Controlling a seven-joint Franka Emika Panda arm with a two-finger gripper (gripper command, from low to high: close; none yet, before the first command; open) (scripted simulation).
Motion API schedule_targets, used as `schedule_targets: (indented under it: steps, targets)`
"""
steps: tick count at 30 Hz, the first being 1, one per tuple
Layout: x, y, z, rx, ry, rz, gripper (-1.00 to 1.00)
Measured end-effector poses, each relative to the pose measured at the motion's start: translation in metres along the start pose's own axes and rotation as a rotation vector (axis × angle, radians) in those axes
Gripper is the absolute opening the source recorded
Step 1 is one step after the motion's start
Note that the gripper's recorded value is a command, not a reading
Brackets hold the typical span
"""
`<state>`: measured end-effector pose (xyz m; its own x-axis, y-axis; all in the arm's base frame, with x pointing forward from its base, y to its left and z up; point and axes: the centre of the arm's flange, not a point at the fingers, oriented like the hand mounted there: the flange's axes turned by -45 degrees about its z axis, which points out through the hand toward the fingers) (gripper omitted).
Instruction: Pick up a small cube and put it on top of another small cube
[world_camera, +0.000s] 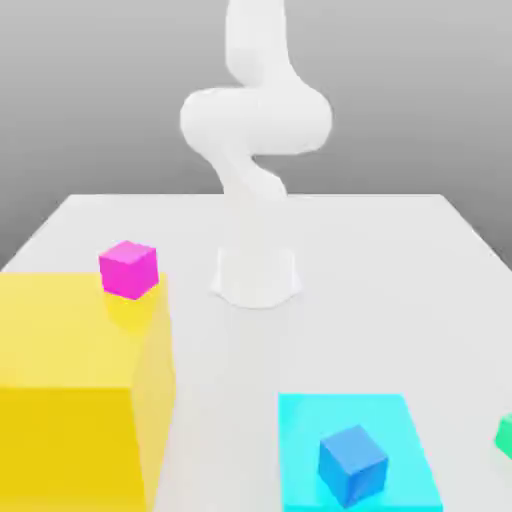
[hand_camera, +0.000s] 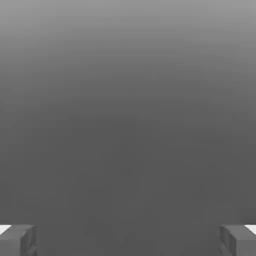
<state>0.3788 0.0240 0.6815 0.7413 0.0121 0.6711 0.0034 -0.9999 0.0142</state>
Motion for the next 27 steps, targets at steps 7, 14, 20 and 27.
schedule_targets:
  steps: [7,14,20,27]
  targets:
    - [-0.012,-0.075,0.121,-0.006,-0.174,-0.089,0.0]
    - [-0.063,-0.155,0.227,0.015,-0.335,-0.186,0.0]
    - [-0.136,-0.231,0.297,0.063,-0.469,-0.285,0.0]
    - [-0.241,-0.296,0.358,0.124,-0.631,-0.358,0.0]
